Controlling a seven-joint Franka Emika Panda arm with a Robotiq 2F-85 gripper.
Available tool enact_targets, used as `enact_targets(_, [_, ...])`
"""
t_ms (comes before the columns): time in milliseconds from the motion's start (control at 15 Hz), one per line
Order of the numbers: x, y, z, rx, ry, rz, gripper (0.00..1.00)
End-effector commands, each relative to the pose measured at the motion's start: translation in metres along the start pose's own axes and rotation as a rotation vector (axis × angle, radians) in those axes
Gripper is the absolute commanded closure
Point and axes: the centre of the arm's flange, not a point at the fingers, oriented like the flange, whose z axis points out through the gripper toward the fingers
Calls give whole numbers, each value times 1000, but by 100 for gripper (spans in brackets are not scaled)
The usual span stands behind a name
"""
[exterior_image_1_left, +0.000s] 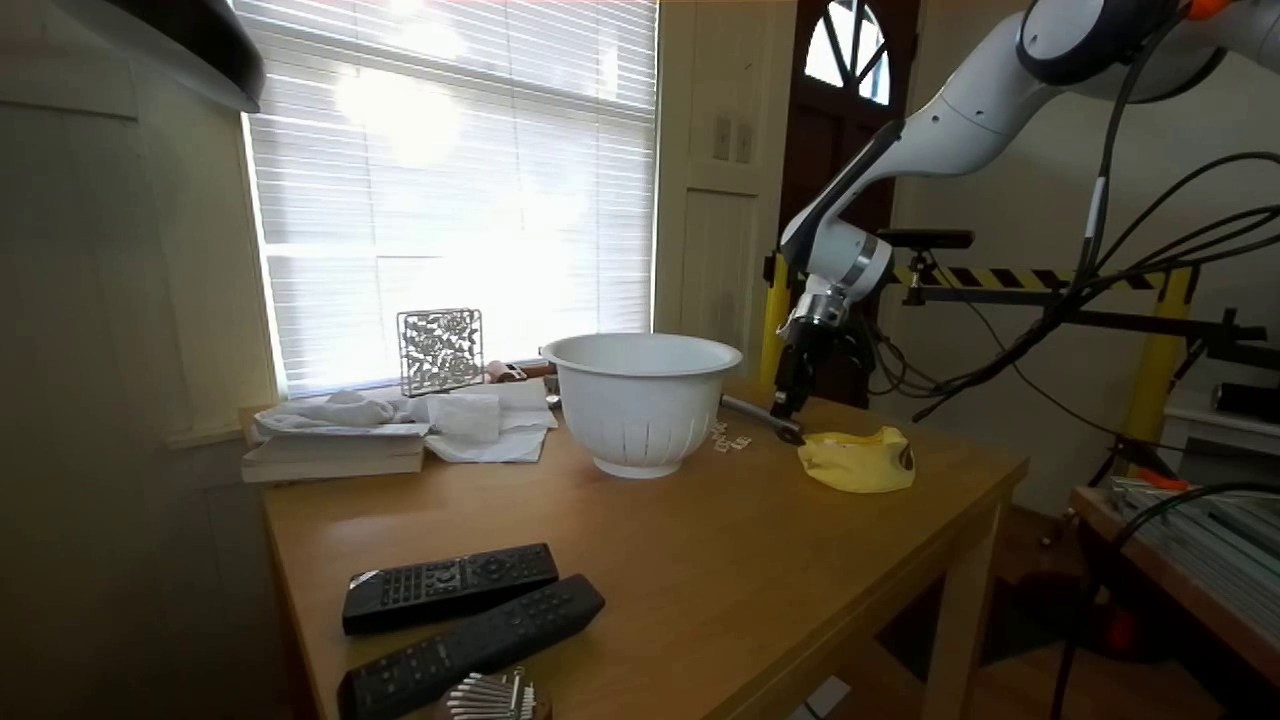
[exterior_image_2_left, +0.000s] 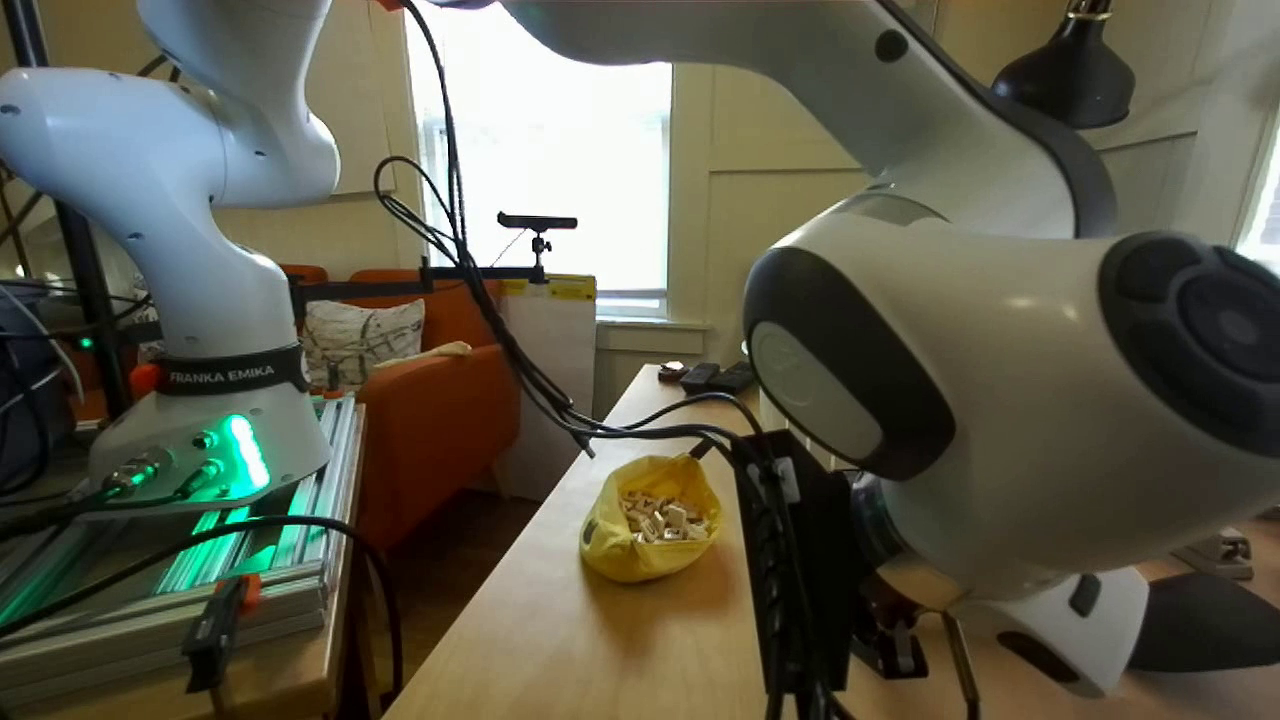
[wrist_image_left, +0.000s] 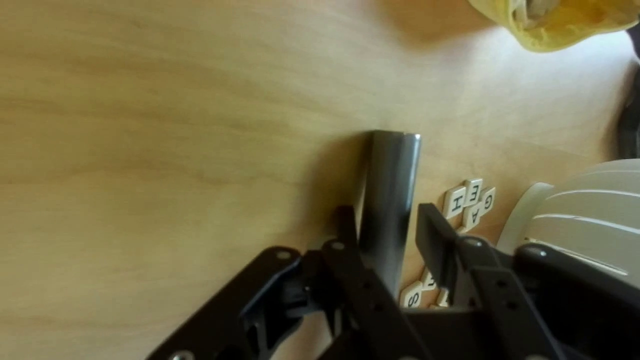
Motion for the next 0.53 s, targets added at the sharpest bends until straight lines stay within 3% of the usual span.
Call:
enact_targets(0, [-18, -17, 4, -2, 8, -15, 89])
enact_targets(133, [-20, -19, 5, 0, 4, -19, 96])
enact_targets(467, [-13, -33, -10, -3, 34, -22, 94])
